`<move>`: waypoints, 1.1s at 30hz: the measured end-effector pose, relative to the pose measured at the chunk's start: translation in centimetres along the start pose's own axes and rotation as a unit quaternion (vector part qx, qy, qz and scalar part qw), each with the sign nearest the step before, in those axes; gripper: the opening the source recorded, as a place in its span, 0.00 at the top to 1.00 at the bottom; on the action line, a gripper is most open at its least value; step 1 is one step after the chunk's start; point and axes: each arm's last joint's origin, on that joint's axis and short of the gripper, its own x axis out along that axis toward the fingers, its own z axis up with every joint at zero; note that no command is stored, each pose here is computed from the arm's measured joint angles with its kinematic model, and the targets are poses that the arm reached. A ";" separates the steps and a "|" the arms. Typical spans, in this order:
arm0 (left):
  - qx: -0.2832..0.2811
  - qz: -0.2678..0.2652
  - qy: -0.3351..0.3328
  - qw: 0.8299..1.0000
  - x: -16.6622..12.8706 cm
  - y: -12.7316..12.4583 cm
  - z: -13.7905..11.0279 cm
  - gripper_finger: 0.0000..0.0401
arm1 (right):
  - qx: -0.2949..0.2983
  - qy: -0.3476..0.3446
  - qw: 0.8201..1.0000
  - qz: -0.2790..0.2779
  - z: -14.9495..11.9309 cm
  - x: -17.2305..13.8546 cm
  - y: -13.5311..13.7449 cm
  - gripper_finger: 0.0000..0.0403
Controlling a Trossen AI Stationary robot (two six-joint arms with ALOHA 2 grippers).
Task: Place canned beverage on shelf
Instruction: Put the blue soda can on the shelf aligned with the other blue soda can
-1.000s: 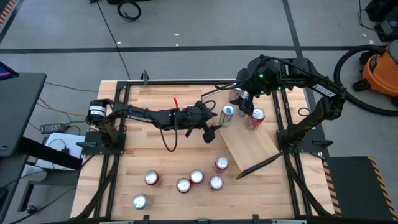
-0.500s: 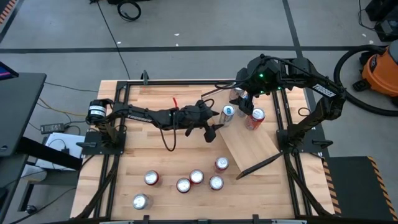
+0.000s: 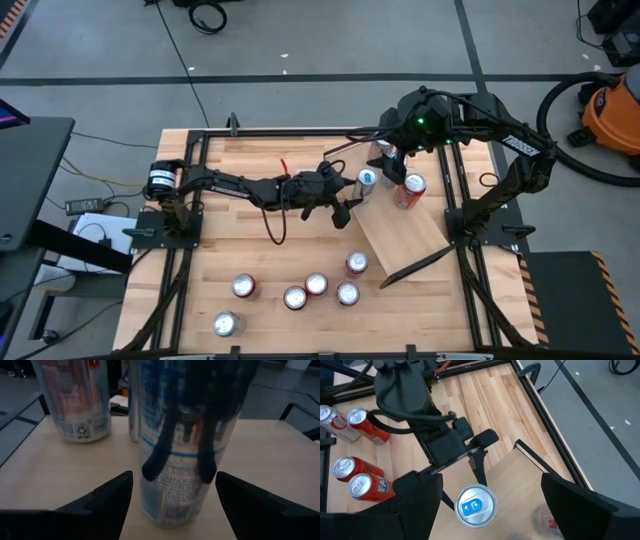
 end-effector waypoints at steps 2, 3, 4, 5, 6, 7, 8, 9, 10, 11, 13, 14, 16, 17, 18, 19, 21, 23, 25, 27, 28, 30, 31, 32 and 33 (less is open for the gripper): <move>0.000 0.002 -0.002 1.000 0.1 0.0 -0.1 0.27 | 0.000 0.000 1.000 0.000 0.0 0.0 0.0 0.13; 0.000 0.002 0.001 1.000 0.2 0.0 -0.2 0.27 | 0.000 0.000 1.000 0.000 0.0 0.0 0.0 0.13; 0.001 0.003 0.003 1.000 0.2 0.0 -0.3 0.27 | 0.000 0.000 1.000 0.000 0.0 0.0 0.0 0.13; 0.001 0.003 0.004 1.000 0.2 0.0 -0.3 0.27 | 0.000 0.000 1.000 0.000 0.0 0.0 0.0 0.13; 0.000 0.003 0.001 1.000 0.4 0.0 -0.4 0.27 | 0.000 0.000 1.000 0.000 0.0 0.0 0.0 0.13; 0.000 0.003 -0.001 1.000 0.5 0.0 -0.5 0.27 | 0.000 0.000 1.000 0.000 0.0 0.0 0.0 0.13; 0.000 0.004 0.003 1.000 0.5 0.0 -0.7 0.27 | 0.000 0.000 1.000 0.000 0.0 0.0 0.0 0.13; 0.000 0.005 0.004 1.000 0.5 0.0 -0.7 0.27 | 0.000 -0.001 1.000 0.000 0.0 0.0 0.0 0.13; 0.000 0.007 0.003 1.000 0.7 0.0 -0.8 0.27 | 0.000 -0.001 1.000 0.000 0.0 0.0 0.0 0.13; -0.002 0.008 -0.002 1.000 0.8 0.0 -0.8 0.27 | 0.000 -0.002 1.000 0.000 0.0 0.0 0.0 0.13; 0.000 0.012 0.007 1.000 0.8 0.1 -1.1 0.27 | 0.000 -0.002 1.000 0.001 0.0 0.0 0.0 0.13; 0.000 0.014 0.006 1.000 0.8 0.1 -1.1 0.27 | 0.000 -0.002 1.000 0.001 0.0 0.0 0.0 0.13; 0.000 0.023 0.003 1.000 0.8 0.1 -1.1 0.27 | 0.000 -0.002 1.000 0.001 0.0 0.0 0.1 0.13; 0.000 0.027 0.003 1.000 0.8 0.2 -1.1 0.27 | -0.001 -0.002 1.000 0.001 0.0 0.0 0.1 0.13; 0.000 0.032 0.003 0.999 0.8 0.2 -1.1 0.27 | -0.001 -0.002 1.000 0.002 0.0 0.0 0.1 0.13; 0.000 0.037 0.002 0.999 0.9 0.3 -1.0 0.27 | -0.001 -0.003 1.000 0.002 0.0 0.0 0.1 0.13; -0.002 0.039 0.002 0.999 0.9 0.4 -1.0 0.27 | -0.001 -0.003 1.000 0.002 0.1 0.0 0.1 0.13; -0.004 0.041 0.001 0.999 0.9 0.5 -1.0 0.27 | -0.001 -0.003 1.000 0.002 0.1 0.0 0.1 0.13; -0.003 0.042 0.002 0.999 0.9 0.5 -1.0 0.27 | -0.001 -0.003 1.000 0.002 0.1 0.0 0.1 0.13; -0.001 0.041 0.002 0.999 0.9 0.5 -1.0 0.27 | -0.002 -0.003 1.000 0.002 0.0 0.0 0.1 0.13; -0.001 0.041 0.002 0.999 0.9 0.5 -1.0 0.27 | -0.002 -0.003 1.000 0.002 0.1 0.0 0.1 0.13; -0.001 0.041 0.002 0.999 0.9 0.5 -1.0 0.27 | -0.002 -0.003 1.000 0.002 0.1 0.0 0.1 0.13; -0.001 0.041 0.002 0.999 0.9 0.5 -1.0 0.27 | -0.002 -0.003 1.000 0.002 0.1 0.0 0.1 0.13; -0.001 0.039 0.002 0.999 0.9 0.5 -1.0 0.27 | -0.002 -0.003 1.000 0.002 0.1 0.0 0.1 0.13; -0.001 0.036 0.003 0.999 0.9 0.4 -1.0 0.27 | -0.002 -0.003 1.000 0.002 0.1 0.0 0.1 0.13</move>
